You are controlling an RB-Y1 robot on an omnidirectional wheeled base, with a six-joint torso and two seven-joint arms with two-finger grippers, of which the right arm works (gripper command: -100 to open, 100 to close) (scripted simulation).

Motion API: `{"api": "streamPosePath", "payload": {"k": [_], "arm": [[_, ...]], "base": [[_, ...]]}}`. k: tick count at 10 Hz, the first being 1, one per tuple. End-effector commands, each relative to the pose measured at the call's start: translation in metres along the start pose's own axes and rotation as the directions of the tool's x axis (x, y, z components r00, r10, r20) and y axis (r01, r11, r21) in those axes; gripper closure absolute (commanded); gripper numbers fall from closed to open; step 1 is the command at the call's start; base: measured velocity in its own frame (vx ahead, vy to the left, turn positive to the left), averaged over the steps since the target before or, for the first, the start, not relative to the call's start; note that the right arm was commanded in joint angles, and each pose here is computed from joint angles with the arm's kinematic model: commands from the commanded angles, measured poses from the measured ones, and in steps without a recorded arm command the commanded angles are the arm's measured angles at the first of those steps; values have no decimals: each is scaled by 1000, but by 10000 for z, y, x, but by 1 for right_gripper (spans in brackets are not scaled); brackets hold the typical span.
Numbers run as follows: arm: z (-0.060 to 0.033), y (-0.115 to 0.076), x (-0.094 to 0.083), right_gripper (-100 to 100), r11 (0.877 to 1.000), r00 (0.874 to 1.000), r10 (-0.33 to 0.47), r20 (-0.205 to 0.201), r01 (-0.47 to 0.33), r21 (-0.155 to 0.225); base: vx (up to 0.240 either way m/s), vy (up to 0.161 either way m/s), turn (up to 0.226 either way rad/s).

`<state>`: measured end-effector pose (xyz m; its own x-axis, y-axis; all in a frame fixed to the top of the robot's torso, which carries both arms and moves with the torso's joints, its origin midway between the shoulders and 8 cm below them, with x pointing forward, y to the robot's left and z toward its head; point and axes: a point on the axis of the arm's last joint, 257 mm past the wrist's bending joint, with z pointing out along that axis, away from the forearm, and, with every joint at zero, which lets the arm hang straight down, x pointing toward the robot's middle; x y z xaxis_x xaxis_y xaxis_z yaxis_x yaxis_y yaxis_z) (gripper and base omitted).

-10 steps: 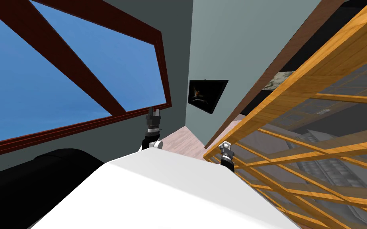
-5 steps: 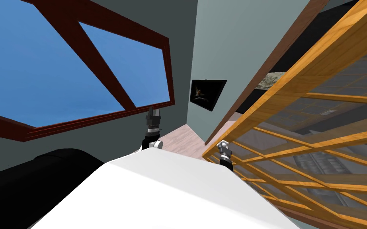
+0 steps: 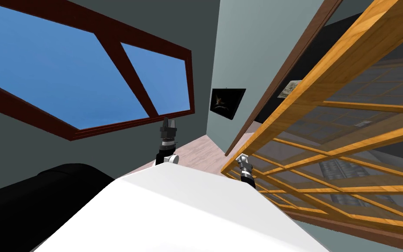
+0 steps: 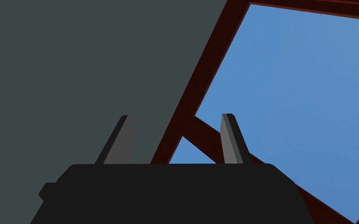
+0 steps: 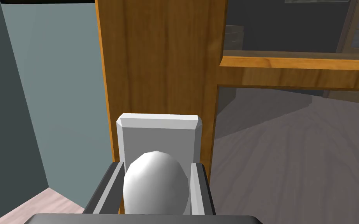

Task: Pull the door open

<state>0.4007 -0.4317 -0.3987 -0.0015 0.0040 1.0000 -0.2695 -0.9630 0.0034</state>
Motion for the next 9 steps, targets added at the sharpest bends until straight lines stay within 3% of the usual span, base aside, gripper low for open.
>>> {"api": "streamPosePath", "payload": {"k": [1,9], "arm": [[0,0,0,100,1000,1000,0,0,0,0],[-206,-217,-11,100,988,1000,3,2,-3,154]], "base": [[-102,8,4],[-219,-31,72]]}}
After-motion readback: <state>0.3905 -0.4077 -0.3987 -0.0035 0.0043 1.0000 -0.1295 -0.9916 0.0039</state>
